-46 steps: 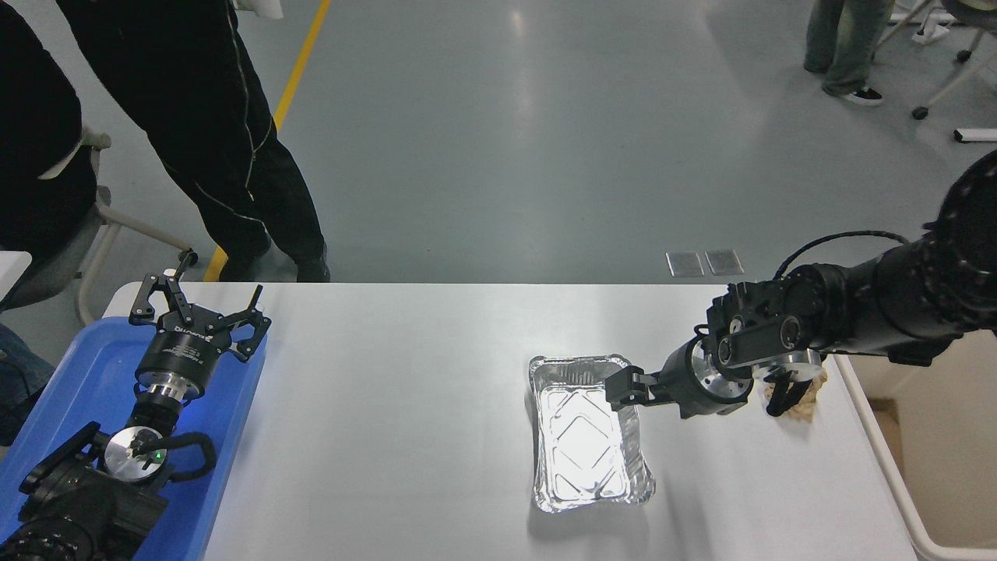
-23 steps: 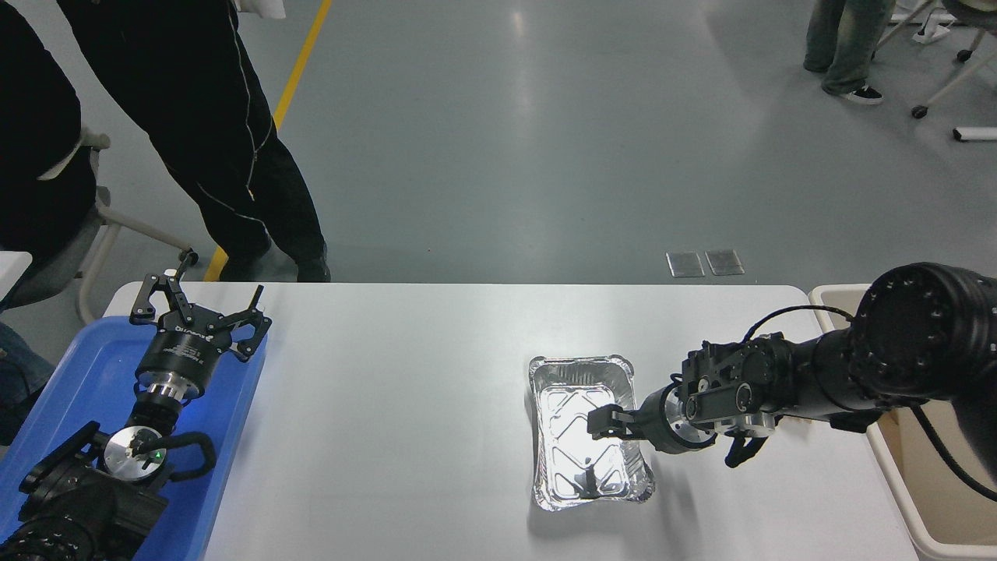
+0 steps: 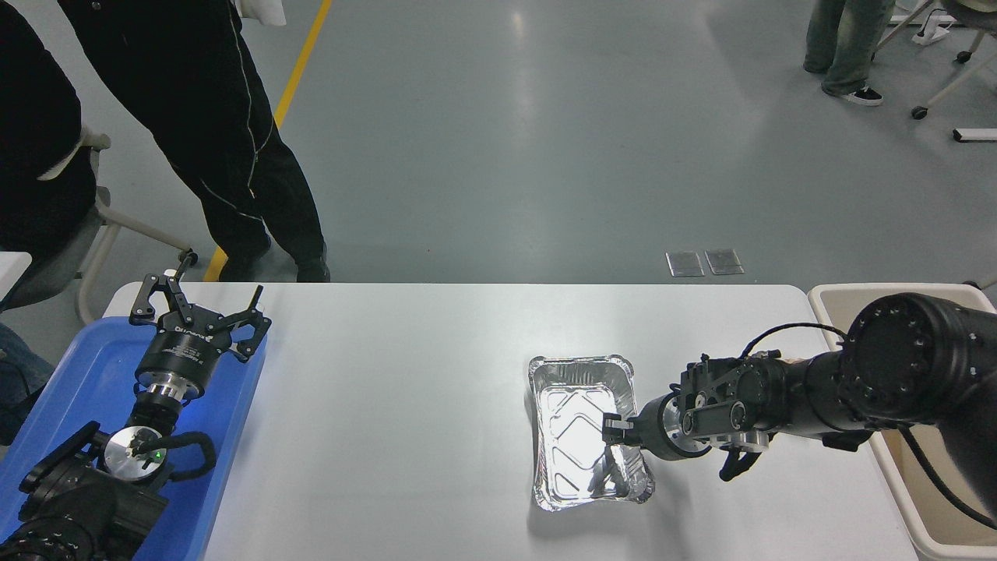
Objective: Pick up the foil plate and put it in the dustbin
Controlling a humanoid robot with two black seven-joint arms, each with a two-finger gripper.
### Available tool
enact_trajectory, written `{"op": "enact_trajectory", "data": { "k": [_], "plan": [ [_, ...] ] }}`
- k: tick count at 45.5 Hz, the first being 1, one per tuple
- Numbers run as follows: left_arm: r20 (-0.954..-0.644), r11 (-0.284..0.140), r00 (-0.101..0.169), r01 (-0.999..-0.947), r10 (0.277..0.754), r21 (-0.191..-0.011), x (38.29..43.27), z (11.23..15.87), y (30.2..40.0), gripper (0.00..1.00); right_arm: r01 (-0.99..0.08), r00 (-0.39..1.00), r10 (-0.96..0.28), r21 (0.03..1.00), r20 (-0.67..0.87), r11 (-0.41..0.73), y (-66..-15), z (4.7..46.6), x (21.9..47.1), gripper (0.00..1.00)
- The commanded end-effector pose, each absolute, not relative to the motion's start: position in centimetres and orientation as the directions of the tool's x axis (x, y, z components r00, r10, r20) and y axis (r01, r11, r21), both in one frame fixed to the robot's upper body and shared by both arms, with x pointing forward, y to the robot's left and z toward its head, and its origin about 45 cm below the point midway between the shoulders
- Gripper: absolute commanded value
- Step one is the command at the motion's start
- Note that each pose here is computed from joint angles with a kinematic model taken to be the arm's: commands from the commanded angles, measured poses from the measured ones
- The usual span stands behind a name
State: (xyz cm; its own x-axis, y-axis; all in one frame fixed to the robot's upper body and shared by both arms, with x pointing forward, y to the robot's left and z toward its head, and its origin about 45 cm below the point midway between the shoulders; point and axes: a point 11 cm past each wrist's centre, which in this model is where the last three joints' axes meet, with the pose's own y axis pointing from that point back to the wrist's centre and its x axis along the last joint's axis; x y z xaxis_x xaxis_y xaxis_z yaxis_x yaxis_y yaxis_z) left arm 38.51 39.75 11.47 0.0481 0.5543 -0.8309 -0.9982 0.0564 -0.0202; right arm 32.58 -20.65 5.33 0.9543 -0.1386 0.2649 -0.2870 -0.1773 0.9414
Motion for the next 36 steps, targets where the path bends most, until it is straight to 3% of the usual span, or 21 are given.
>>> {"op": "enact_trajectory", "data": {
  "k": [1, 16, 36],
  "plan": [
    [-0.831, 0.057, 0.048, -0.9982, 0.554, -0.020, 38.51, 11.47, 39.75, 0.99, -0.294, 0.953, -0.135, 0.939, 0.272, -0.179, -20.6, 5.7, 32.9, 0.00],
    [-0.831, 0.057, 0.048, -0.9982, 0.554, -0.020, 38.51, 11.47, 39.75, 0.99, -0.297, 0.953, -0.116, 0.933, 0.278, -0.202, -20.3, 8.8, 33.7, 0.00],
    [-0.831, 0.056, 0.048, -0.9982, 0.553, -0.020, 38.51, 11.48, 39.76, 0.99, -0.307, 0.950, -0.151, 0.911, 0.274, -0.275, -25.7, 25.7, 34.4, 0.00]
  ]
}}
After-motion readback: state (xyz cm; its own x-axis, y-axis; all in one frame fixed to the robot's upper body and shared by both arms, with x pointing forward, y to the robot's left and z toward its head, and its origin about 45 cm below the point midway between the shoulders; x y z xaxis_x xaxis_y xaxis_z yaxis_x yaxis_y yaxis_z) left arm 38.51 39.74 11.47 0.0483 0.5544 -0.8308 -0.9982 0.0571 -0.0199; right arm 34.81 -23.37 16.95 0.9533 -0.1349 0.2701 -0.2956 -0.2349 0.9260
